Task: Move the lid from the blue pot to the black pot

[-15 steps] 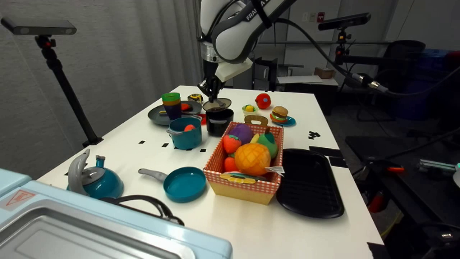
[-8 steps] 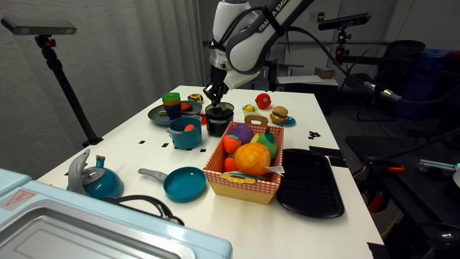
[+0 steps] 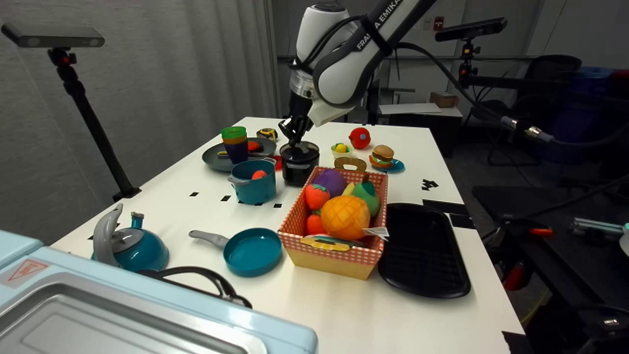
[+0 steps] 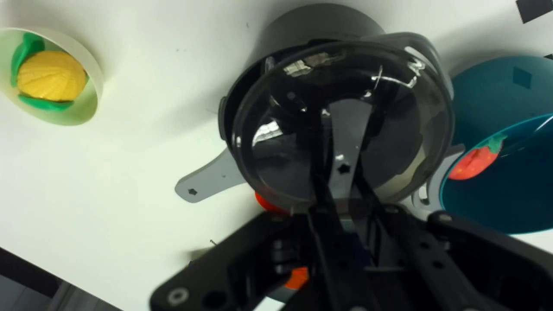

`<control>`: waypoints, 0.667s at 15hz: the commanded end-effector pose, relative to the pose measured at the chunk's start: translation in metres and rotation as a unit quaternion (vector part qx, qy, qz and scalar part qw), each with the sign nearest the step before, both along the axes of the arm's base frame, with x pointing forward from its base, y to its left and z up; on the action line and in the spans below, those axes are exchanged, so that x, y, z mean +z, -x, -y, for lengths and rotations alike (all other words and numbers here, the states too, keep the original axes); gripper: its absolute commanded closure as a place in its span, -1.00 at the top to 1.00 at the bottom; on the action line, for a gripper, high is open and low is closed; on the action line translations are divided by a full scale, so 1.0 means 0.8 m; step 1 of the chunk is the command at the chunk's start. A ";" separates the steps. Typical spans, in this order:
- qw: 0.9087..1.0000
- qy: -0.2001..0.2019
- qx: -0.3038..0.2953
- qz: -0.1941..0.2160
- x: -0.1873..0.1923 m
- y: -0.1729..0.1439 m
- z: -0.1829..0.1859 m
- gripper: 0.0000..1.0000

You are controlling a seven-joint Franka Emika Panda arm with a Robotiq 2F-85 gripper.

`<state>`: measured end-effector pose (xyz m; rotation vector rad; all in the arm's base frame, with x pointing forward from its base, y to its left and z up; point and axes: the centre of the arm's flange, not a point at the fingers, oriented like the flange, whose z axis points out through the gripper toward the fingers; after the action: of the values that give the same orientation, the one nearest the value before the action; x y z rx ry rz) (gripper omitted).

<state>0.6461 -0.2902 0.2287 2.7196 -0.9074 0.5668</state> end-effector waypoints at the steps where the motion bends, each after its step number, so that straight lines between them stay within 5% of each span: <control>1: 1.000 -0.004 -0.009 0.011 0.002 0.005 0.009 -0.91; 8: 1.000 -0.002 -0.021 0.009 0.000 0.006 0.026 -0.91; 9: 1.000 -0.002 -0.019 0.006 0.000 0.005 0.025 -0.16; 10: 1.000 -0.002 -0.016 0.005 -0.001 0.005 0.024 -0.11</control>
<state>0.6387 -0.3062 0.2279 2.6965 -0.9646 0.5629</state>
